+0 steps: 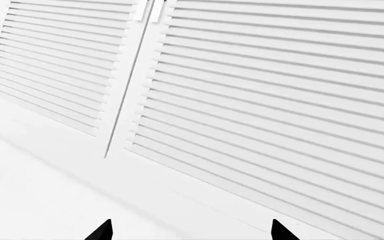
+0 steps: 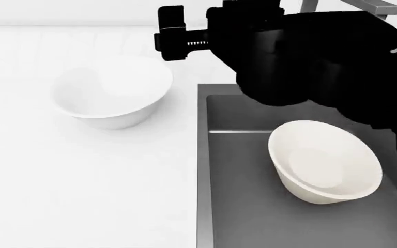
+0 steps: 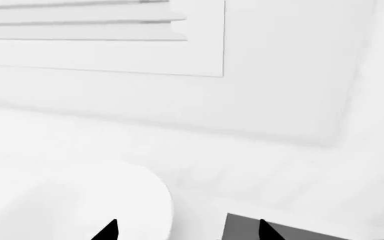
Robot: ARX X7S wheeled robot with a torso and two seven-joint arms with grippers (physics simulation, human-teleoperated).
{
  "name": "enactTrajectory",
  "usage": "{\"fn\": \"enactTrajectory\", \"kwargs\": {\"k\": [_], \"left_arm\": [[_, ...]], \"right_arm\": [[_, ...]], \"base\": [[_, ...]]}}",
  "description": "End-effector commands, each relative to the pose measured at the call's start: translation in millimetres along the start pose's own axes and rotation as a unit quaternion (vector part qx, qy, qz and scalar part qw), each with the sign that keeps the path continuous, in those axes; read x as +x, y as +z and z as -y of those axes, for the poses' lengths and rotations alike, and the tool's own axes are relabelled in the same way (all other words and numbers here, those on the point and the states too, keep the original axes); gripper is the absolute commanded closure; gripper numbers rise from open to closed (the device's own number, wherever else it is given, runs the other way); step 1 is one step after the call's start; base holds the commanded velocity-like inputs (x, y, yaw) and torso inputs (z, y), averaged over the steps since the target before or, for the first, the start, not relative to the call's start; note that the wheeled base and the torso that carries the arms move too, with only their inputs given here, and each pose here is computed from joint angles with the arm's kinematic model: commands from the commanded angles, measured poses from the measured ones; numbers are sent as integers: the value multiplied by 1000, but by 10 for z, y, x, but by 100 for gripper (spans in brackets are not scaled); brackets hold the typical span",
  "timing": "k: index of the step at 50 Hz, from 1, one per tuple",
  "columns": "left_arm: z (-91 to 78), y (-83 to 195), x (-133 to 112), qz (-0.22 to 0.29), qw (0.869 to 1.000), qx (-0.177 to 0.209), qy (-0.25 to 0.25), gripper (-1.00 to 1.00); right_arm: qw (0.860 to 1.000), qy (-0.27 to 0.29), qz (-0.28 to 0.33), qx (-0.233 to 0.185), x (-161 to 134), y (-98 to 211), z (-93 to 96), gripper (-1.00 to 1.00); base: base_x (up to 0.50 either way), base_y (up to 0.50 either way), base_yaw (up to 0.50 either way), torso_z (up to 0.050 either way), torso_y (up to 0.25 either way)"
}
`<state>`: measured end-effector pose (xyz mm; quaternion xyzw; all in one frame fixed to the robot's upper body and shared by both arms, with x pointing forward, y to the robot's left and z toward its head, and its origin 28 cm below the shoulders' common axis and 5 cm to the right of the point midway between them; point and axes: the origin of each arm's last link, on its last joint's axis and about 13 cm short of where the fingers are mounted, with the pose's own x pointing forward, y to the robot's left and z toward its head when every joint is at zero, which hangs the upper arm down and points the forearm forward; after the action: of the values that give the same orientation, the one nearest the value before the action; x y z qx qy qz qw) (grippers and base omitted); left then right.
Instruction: Stack the bowls in the sink.
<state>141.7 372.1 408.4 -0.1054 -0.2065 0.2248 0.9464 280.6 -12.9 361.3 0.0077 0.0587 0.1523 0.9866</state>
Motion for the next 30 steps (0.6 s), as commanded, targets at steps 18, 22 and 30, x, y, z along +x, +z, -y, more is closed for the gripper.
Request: {"fn": "enactTrajectory", "kwargs": {"k": [18, 22, 30], "left_arm": [[-16, -33, 9, -4, 1000, -2, 1, -100], [-20, -37, 7, -5, 1000, -3, 2, -100], [-29, -50, 3, -6, 1000, -3, 3, -100]], "right_arm": [[993, 39, -83, 78, 638, 5, -61, -100], [991, 49, -93, 84, 690, -36, -102, -100], [989, 49, -104, 91, 786, -102, -119, -100]], "base": [[0, 0, 0, 0, 0], [0, 0, 0, 0, 0], [0, 0, 0, 0, 0]]}}
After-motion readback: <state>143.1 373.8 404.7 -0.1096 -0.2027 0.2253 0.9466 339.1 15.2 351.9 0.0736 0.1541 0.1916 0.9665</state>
